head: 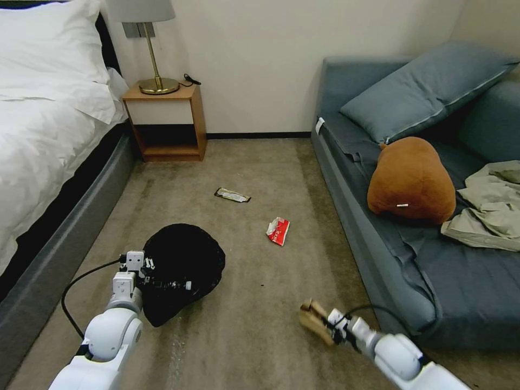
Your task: Pick up the trash bin, then pick up the garbage on the floor and place it into the trash bin.
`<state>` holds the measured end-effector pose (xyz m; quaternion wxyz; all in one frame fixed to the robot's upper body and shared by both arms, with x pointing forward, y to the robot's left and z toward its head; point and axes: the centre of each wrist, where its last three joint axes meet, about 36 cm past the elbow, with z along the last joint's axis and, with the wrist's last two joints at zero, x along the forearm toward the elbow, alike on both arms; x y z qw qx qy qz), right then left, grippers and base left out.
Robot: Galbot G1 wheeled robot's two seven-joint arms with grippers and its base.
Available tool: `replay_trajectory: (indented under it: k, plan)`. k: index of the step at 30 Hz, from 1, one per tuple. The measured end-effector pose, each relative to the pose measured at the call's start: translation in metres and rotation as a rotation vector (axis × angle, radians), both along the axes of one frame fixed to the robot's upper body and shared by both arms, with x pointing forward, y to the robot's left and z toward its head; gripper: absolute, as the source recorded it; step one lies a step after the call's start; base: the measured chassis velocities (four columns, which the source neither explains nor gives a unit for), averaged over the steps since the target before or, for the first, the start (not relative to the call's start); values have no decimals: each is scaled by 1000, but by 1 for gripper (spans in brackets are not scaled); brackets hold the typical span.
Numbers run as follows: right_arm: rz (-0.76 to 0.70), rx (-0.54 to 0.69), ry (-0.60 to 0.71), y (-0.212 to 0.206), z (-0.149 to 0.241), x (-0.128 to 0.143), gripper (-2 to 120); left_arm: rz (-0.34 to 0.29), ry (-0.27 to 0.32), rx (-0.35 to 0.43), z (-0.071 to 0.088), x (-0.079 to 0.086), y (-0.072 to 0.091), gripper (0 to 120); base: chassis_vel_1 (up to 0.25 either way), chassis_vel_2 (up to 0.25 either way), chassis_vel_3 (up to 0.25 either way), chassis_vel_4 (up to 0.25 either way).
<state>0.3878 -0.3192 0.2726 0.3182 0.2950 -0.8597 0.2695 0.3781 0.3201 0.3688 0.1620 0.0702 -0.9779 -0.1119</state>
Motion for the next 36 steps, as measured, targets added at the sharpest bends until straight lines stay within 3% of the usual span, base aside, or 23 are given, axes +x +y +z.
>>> replay_trajectory:
  k: [4,10,12,19,29,31,36]
  plan:
    - [-12,-14,-80,-22,47,47,0,-1,-5,2,1,1,-1,3,0,0,0,0]
    - [-25,-15,-128,-34,73,75,0,-3,-6,4,0,2,-3,3,0,0,0,0]
    - [-23,-20,-166,-38,92,96,0,-8,-8,3,1,2,-7,3,0,0,0,0]
    - [-21,20,-219,-31,120,122,0,-14,-20,5,7,4,-11,3,0,0,0,0]
    - [58,65,-259,16,162,159,0,-13,-27,9,11,5,-13,3,0,0,0,0]
    - [95,101,-287,50,186,180,0,-12,-23,10,10,4,-14,3,0,0,0,0]
    - [151,123,-317,85,209,198,0,-9,-22,10,9,4,-13,3,0,0,0,0]
